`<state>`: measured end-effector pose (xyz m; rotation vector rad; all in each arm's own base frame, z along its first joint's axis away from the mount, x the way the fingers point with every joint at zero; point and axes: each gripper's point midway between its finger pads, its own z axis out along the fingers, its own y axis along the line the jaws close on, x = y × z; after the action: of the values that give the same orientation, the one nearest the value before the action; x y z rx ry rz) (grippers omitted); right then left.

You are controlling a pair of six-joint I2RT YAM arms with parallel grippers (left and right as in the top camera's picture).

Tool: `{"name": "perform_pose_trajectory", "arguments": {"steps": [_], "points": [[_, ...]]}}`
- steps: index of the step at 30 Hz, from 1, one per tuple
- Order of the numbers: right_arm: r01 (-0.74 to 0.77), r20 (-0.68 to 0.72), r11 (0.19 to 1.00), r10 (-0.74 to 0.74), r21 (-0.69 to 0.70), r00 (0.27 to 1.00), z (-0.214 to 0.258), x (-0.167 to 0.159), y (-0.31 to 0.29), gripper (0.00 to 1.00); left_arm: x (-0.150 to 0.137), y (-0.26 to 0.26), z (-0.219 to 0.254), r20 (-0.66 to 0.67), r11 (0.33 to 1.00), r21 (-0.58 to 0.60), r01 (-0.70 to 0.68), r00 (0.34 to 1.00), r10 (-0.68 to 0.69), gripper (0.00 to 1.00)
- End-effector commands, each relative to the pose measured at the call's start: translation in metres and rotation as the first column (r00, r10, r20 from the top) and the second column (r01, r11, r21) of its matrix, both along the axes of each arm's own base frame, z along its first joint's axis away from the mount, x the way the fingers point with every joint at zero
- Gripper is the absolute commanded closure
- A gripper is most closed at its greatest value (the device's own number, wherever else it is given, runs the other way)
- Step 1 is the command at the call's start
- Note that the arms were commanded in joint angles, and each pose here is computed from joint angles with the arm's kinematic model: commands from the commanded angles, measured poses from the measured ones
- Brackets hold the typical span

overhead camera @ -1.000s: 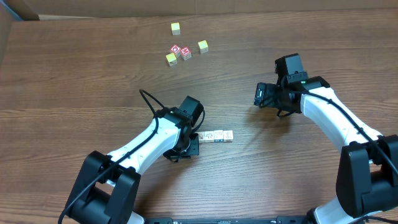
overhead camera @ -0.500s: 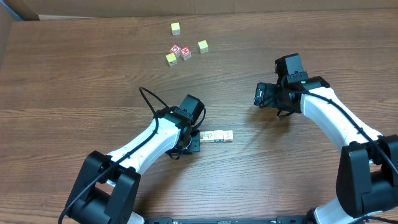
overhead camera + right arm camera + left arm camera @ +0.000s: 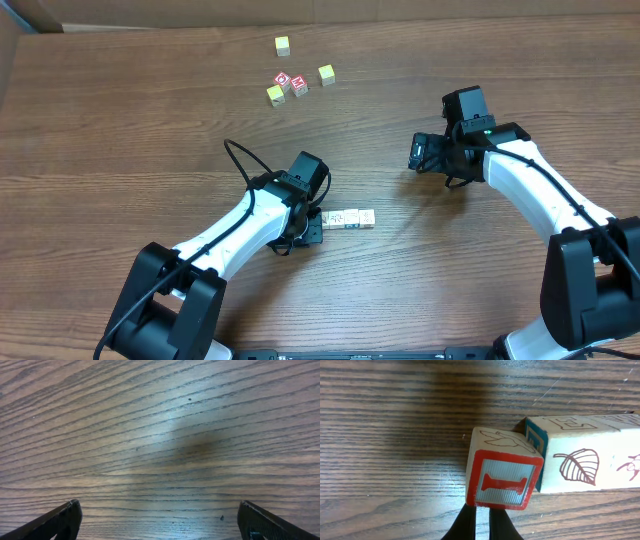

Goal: Flip 5 blocks

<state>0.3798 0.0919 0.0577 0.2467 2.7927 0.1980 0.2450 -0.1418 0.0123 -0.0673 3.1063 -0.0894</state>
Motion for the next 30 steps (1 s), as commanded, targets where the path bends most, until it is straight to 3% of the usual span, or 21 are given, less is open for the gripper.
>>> {"name": "perform_pose_trajectory", "arguments": {"steps": [1,20,30], "points": [[-0.004,0.026,1.0,0.005,-0.006,1.0,0.008,0.006,0.0,0.0,-0.001,0.001,-0.002,0.001,1.0,0.014,0.001,1.0,-0.001,0.96],[-0.004,0.027,1.0,0.004,-0.006,1.0,0.008,0.006,0.0,0.0,0.004,-0.016,0.015,-0.019,0.998,-0.057,0.005,1.0,-0.006,0.96],[-0.004,0.027,1.0,0.005,-0.006,1.0,0.008,0.006,0.0,0.0,0.011,0.017,0.031,0.011,0.99,0.138,0.01,1.0,-0.012,0.96]]}}
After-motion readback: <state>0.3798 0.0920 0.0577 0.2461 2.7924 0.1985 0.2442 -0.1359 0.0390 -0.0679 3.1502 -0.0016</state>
